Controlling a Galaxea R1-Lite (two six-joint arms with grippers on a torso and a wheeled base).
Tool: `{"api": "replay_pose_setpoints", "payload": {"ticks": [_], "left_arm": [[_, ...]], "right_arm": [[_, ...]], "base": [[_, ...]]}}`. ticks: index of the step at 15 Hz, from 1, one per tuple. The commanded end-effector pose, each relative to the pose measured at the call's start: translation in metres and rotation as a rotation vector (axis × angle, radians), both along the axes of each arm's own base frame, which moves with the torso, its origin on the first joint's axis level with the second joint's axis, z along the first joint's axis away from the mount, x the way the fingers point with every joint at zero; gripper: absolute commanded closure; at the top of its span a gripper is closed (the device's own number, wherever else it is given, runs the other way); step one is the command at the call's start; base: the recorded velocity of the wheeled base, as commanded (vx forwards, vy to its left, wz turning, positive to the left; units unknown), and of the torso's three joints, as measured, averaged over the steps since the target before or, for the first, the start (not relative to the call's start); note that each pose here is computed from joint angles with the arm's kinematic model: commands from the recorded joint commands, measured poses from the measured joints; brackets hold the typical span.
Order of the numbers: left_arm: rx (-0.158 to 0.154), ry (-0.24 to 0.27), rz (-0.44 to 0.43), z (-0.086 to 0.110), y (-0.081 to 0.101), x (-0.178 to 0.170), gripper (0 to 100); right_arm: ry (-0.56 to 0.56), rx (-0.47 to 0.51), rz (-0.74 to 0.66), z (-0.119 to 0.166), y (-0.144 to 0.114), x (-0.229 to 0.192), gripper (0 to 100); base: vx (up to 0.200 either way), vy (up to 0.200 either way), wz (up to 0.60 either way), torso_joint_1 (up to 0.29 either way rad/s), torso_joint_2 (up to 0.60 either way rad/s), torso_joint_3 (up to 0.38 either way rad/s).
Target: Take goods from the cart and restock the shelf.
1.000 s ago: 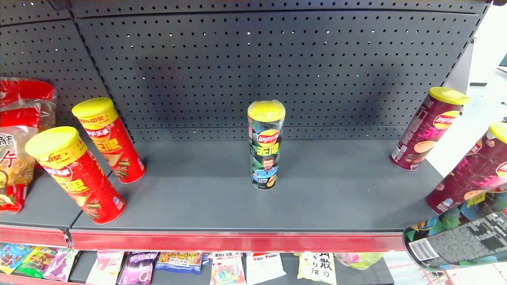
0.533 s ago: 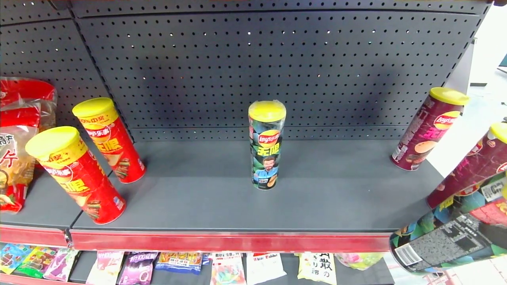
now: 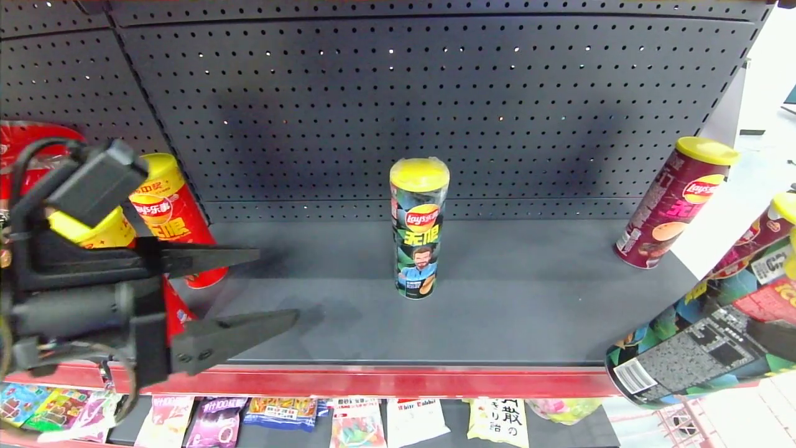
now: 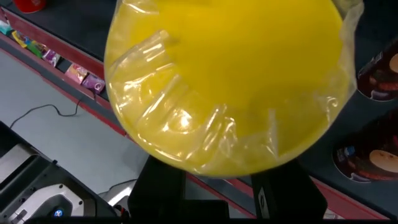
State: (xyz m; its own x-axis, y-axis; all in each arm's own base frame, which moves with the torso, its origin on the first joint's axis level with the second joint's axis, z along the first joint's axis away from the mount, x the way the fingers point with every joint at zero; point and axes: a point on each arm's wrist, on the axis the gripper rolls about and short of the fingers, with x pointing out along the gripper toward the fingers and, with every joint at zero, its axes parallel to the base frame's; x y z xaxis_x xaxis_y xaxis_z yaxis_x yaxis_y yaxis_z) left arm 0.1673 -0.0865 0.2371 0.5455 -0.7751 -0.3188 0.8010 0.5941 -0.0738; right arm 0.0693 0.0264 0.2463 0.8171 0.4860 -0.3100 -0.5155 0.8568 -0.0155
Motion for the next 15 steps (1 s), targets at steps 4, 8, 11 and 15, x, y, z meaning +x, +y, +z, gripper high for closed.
{"api": "replay_pose_setpoints", "payload": {"ticks": [4, 8, 11, 15], "left_arm": [[0.023, 0.035, -0.133, -0.034, -0.073, 0.098, 0], [0.025, -0.005, -0.136, -0.033, -0.084, 0.119, 0], [0.032, -0.061, -0.148, -0.032, -0.098, 0.145, 0], [0.03, -0.092, -0.153, -0.032, -0.108, 0.161, 0]], "right_arm": [[0.025, -0.007, 0.0, -0.002, 0.002, 0.006, 100], [0.025, -0.007, 0.0, -0.002, 0.002, 0.006, 100], [0.028, -0.008, -0.001, -0.003, 0.002, 0.005, 100], [0.029, -0.009, -0.001, -0.003, 0.002, 0.006, 100]], "base": [[0.0, 0.0, 0.0, 0.0, 0.0, 0.0], [0.0, 0.0, 0.0, 0.0, 0.0, 0.0], [0.0, 0.0, 0.0, 0.0, 0.0, 0.0], [0.0, 0.0, 0.0, 0.0, 0.0, 0.0]]}}
